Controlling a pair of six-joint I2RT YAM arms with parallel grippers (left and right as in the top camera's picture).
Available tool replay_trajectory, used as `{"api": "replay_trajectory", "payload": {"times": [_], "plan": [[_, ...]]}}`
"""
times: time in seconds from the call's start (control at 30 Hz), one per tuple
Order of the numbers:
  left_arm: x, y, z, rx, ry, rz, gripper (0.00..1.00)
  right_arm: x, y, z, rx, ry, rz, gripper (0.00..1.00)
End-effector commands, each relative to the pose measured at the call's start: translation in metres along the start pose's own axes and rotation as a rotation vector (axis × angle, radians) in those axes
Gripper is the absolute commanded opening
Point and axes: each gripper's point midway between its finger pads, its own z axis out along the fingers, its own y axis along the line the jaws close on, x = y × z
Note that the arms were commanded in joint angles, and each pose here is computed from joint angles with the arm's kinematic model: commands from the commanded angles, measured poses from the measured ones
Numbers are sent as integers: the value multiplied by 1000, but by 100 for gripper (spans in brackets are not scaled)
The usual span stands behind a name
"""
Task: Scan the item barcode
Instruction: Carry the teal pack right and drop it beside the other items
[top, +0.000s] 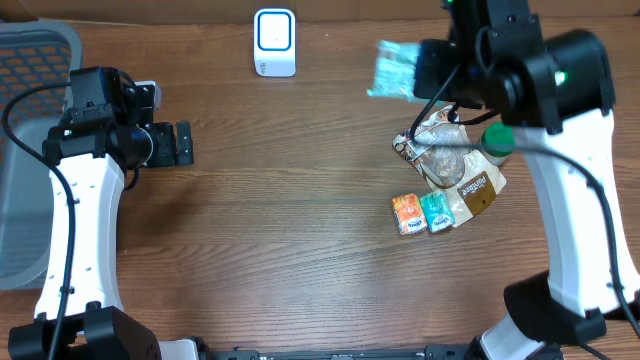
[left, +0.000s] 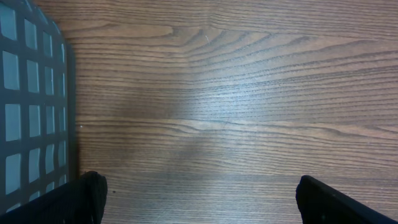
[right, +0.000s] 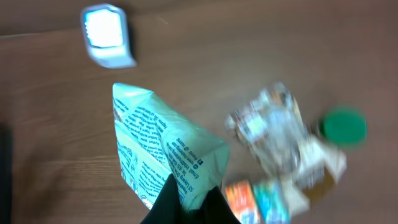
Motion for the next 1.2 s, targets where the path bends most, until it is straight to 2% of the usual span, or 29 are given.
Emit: {"api": "replay_trajectory", "payload": {"times": [0.0, 0.4, 0.5, 0.63, 0.83, 1.17], "plan": [[-3, -3, -2, 15, -10, 28, 100, 8, -21, 25, 54, 86, 223, 4], [-3, -3, -2, 15, -10, 28, 99, 70, -84, 139, 242, 298, 342, 4], [-3, -3, -2, 15, -9, 27, 100, 85, -92, 159, 260, 321, 347, 10], [-3, -3, -2, 15, -10, 28, 100, 104, -102, 180, 279, 344, 348, 11], [-3, -3, -2, 15, -10, 28, 99, 123, -112, 194, 316, 364, 340, 19], [-3, -3, -2, 15, -10, 28, 100, 107, -113, 174, 324, 349, 263, 33]]}}
